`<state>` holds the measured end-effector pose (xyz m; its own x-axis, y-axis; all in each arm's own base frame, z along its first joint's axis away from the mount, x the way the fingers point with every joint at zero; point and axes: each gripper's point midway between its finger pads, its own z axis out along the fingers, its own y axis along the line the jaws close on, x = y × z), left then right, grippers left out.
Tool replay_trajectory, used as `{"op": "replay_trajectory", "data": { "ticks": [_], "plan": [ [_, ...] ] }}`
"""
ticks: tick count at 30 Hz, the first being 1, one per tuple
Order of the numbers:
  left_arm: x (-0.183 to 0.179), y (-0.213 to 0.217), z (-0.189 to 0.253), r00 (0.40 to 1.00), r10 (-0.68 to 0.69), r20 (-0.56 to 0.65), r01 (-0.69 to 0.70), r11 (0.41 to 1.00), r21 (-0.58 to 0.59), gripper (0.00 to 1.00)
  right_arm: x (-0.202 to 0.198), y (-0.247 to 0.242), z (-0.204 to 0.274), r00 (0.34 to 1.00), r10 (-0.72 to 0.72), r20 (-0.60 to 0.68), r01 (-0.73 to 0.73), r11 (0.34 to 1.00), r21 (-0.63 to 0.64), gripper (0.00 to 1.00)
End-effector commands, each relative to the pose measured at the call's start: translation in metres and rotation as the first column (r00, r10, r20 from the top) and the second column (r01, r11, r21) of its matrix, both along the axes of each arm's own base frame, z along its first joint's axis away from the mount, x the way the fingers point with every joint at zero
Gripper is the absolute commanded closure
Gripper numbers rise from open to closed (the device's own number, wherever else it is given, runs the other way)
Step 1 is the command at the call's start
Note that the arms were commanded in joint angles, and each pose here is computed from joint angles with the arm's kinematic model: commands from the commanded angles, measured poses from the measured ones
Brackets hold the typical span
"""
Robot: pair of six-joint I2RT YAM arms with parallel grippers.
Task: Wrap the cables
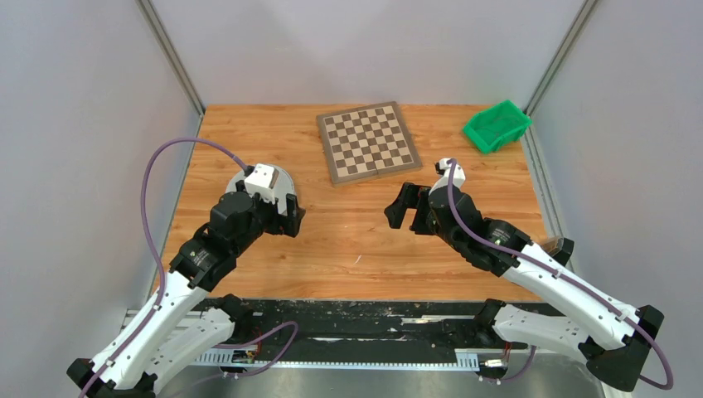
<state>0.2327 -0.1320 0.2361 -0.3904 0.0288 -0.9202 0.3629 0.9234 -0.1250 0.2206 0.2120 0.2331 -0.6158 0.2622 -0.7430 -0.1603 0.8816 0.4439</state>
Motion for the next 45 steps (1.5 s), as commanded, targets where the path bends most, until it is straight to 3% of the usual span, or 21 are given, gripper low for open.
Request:
{"op": "replay_trajectory", "data": {
  "ticks": [1, 10, 17, 20, 22, 26, 28, 32, 38, 40, 42, 45],
  "plan": [
    [0.005, 0.001, 0.011, 0.999, 0.021, 0.035, -0.021, 1.0, -0.013, 0.0, 0.005, 0.003, 0.017, 0.999, -0.021, 0.041, 0.018, 0.998, 0.058, 0.0],
    [0.013, 0.008, 0.0, 0.997, 0.071, 0.01, -0.072, 0.997, 0.042, 0.0, 0.002, -0.001, 0.021, 0.998, -0.02, 0.058, 0.016, 0.997, 0.076, 0.0],
    [0.033, 0.041, -0.016, 0.958, 0.283, -0.042, -0.267, 0.937, 0.225, 0.0, -0.002, -0.007, 0.031, 0.994, -0.009, 0.106, -0.001, 0.996, 0.093, 0.0],
    [0.045, 0.041, -0.031, 0.934, 0.33, -0.136, -0.279, 0.912, 0.3, 0.03, -0.008, -0.012, 0.037, 0.991, 0.003, 0.132, -0.017, 0.994, 0.11, 0.0],
    [0.058, 0.044, -0.033, 0.912, 0.354, -0.207, -0.289, 0.913, 0.287, 0.1, -0.011, -0.015, 0.04, 0.989, 0.007, 0.151, -0.025, 0.992, 0.121, 0.0],
    [0.09, 0.062, -0.037, 0.858, 0.426, -0.287, -0.366, 0.899, 0.242, 0.13, -0.017, -0.02, 0.046, 0.983, 0.012, 0.181, -0.041, 0.987, 0.156, 0.0],
    [0.105, 0.066, -0.046, 0.847, 0.412, -0.336, -0.361, 0.91, 0.204, 0.13, -0.021, -0.022, 0.048, 0.981, 0.015, 0.192, -0.049, 0.983, 0.176, 0.0],
    [0.125, 0.063, -0.066, 0.848, 0.361, -0.389, -0.284, 0.928, 0.242, 0.13, -0.027, -0.029, 0.053, 0.975, 0.01, 0.22, -0.056, 0.977, 0.207, 0.0],
    [0.123, 0.054, -0.099, 0.842, 0.316, -0.436, -0.199, 0.935, 0.293, 0.12, -0.031, -0.033, 0.057, 0.97, 0.008, 0.242, -0.065, 0.972, 0.227, 0.0],
    [0.119, 0.046, -0.102, 0.861, 0.311, -0.403, -0.166, 0.92, 0.356, 0.13, -0.031, -0.032, 0.056, 0.97, 0.012, 0.244, -0.068, 0.972, 0.223, 0.0],
    [0.115, 0.045, -0.103, 0.87, 0.349, -0.349, -0.154, 0.864, 0.48, 0.13, -0.03, -0.032, 0.056, 0.969, 0.015, 0.248, -0.07, 0.974, 0.216, 0.0],
    [0.113, 0.048, -0.104, 0.882, 0.408, -0.237, -0.165, 0.737, 0.656, 0.21, -0.03, -0.033, 0.056, 0.967, 0.019, 0.255, -0.074, 0.975, 0.21, 0.0]
  ]
}}
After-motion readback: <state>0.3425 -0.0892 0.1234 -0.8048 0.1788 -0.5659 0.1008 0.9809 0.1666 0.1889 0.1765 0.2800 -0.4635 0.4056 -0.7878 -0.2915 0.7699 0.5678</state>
